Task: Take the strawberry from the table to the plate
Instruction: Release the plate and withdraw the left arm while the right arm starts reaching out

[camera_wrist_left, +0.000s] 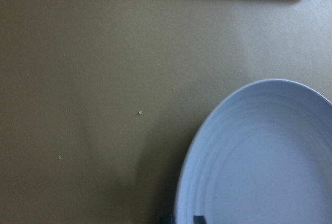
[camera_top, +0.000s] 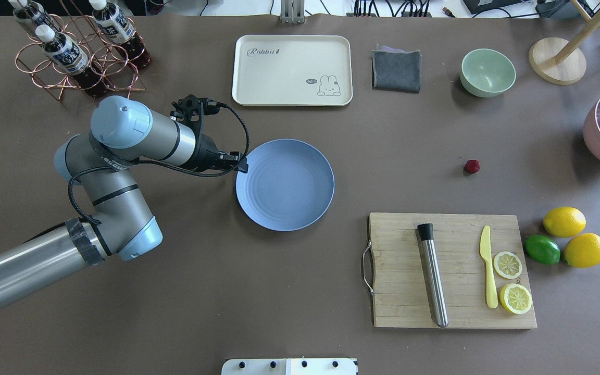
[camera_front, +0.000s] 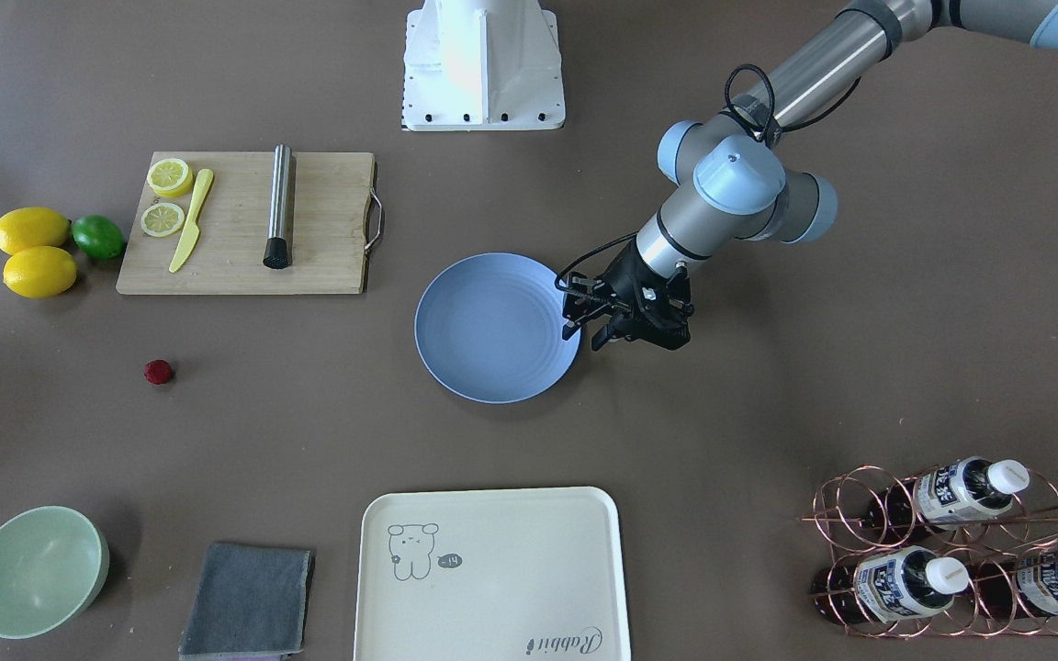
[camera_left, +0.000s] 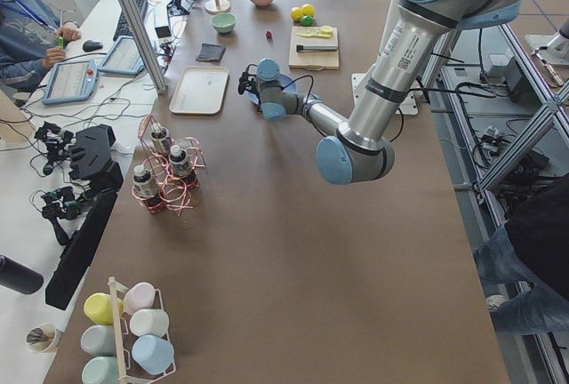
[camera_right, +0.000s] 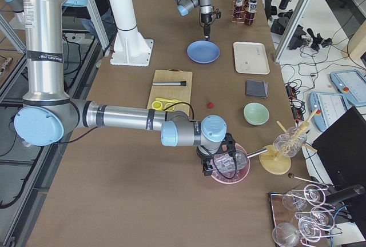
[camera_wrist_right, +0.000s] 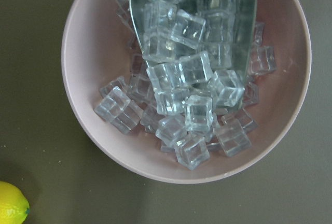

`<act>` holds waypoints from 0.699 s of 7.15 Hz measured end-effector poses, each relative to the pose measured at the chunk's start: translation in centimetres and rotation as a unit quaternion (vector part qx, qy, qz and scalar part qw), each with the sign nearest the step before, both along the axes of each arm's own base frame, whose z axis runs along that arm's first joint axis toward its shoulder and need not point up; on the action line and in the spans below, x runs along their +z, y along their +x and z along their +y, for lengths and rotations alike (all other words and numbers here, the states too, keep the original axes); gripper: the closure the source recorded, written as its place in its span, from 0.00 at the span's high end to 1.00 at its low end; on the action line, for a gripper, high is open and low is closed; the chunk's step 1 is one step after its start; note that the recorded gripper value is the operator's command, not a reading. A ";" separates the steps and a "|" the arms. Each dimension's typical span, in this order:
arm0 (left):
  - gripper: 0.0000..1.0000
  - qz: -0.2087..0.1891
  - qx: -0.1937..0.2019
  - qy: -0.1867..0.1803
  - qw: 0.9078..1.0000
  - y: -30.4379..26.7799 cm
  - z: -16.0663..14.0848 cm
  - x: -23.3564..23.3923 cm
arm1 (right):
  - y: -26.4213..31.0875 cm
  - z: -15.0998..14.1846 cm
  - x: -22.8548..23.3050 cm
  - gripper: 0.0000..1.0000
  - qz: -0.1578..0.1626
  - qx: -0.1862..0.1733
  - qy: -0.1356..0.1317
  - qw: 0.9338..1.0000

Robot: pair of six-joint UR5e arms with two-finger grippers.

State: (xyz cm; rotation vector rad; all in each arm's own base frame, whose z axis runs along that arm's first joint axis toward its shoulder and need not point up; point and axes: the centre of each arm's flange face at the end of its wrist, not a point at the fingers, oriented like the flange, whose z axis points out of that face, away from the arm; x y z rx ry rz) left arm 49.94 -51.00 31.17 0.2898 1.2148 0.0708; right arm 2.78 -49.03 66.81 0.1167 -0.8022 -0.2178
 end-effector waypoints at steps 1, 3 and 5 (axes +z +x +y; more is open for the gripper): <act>0.98 -0.004 -0.008 0.008 1.000 -2.4 -1.2 0.8 | -0.4 -0.8 -1.4 1.00 -0.005 0.011 0.030 0.999; 0.98 -0.037 -0.008 0.037 0.999 -9.7 -4.1 2.7 | -4.3 -2.3 -6.3 1.00 -0.022 0.046 0.053 0.997; 0.98 -0.092 0.002 0.074 0.993 -20.6 -6.1 6.9 | -10.2 -3.1 -11.4 1.00 -0.025 0.074 0.041 0.996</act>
